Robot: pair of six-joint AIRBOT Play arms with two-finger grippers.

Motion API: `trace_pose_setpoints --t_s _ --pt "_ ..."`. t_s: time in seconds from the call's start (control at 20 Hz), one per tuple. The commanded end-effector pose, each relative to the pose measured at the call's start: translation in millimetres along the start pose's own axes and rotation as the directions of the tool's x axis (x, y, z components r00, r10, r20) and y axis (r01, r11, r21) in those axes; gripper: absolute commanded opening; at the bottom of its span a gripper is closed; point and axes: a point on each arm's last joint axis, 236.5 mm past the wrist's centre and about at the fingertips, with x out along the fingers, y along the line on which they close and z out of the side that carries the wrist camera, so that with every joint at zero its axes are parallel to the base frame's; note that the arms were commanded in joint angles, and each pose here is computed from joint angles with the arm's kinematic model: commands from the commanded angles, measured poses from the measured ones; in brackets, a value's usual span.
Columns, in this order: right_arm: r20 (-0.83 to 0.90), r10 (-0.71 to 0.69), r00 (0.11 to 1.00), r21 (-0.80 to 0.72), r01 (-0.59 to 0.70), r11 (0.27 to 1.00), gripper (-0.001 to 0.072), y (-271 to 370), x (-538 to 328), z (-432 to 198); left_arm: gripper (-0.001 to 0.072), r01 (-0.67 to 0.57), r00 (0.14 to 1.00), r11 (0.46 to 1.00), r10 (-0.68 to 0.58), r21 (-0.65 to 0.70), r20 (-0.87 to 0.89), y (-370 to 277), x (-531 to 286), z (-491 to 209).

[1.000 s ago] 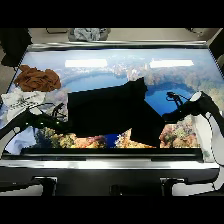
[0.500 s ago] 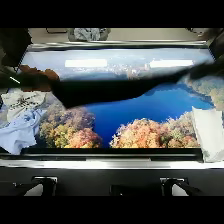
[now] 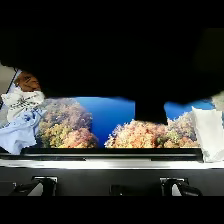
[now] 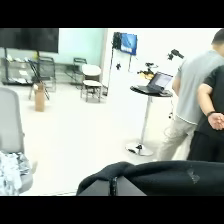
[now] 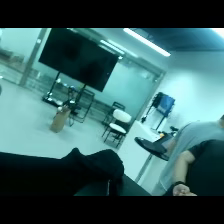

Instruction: Fold the shirts.

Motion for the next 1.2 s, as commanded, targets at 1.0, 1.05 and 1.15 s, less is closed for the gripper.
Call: trace_pose_setpoints --t_s 1.0,1.05,1.15 --pt "-0.510 0.793 0.333 0.845 0.019 0.535 0.0045 344 184 -566 0.0025 -0.518 0.521 0.669 -0.247 -0.533 -0.817 188 155 -600" --pt "-0.509 0.794 0.333 0.844 0.013 0.536 0.0046 344 184 -566 0.0034 -0.516 0.531 0.654 -0.263 -0.554 -0.805 185 158 -597" --pt "-0.503 0.790 0.350 0.843 -0.004 0.538 0.0334 330 188 -555 0.0399 -0.495 0.522 0.641 -0.321 -0.586 -0.791 179 154 -582"
